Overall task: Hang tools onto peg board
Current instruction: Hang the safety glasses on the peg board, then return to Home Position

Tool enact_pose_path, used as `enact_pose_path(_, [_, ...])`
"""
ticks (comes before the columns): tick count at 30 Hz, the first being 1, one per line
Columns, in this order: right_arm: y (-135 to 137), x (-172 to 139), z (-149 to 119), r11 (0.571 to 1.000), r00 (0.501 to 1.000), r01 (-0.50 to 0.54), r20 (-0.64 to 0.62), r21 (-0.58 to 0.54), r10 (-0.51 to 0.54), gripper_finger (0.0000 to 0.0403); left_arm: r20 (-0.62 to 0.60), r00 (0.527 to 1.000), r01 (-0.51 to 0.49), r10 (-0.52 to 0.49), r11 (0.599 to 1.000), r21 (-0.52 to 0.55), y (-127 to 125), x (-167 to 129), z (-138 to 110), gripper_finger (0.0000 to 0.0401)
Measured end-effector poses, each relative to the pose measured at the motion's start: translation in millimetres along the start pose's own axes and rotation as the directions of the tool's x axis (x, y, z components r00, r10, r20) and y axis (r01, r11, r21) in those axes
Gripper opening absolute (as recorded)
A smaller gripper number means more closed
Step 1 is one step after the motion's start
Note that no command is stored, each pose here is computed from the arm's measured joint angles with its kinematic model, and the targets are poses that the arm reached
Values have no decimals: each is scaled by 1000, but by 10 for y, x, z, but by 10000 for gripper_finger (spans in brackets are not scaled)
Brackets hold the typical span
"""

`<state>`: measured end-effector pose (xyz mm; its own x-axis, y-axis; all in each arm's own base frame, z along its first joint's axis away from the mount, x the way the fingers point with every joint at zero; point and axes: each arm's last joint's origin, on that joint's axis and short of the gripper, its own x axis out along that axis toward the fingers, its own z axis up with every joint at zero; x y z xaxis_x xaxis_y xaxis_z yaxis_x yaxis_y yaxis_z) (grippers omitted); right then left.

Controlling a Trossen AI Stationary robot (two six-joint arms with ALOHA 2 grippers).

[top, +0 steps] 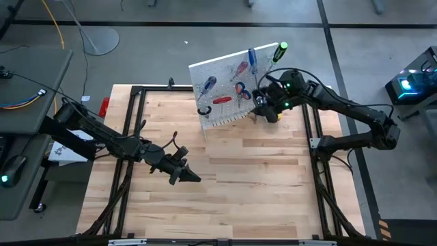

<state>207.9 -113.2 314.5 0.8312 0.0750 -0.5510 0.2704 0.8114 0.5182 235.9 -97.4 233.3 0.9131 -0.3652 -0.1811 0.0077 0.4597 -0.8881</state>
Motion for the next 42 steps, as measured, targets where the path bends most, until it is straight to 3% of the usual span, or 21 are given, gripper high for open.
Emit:
enact_pose_path(5, [-34,-4,10,994,994,107,31,18,-108,75,0,1000,0,0,1000,7,0,0,0,0])
enact_pose_path(12, [-39,-4,12,992,992,123,36,16,-123,76,-5,1000,-11,11,1000,7,11,0,-5,0])
enact_pose_path(25, [40,-80,54,998,995,39,90,-46,-35,77,-30,999,-42,42,999,8,44,-1,-24,0])
enact_pose_path(31, [222,-317,45,994,989,-90,111,-64,97,76,-196,980,-22,21,1000,-6,58,-9,-109,0])
enact_pose_path(34, [370,-494,-11,990,984,-130,113,-60,136,76,-221,975,-29,29,1000,5,60,-13,-147,0])
enact_pose_path(38, [594,-710,-149,984,979,-170,107,-53,175,75,-200,979,-25,33,999,41,59,-22,-118,0])
enact_pose_path(42, [752,-830,-325,995,988,-102,117,-20,104,47,-21,996,-79,83,986,144,81,-69,77,0])
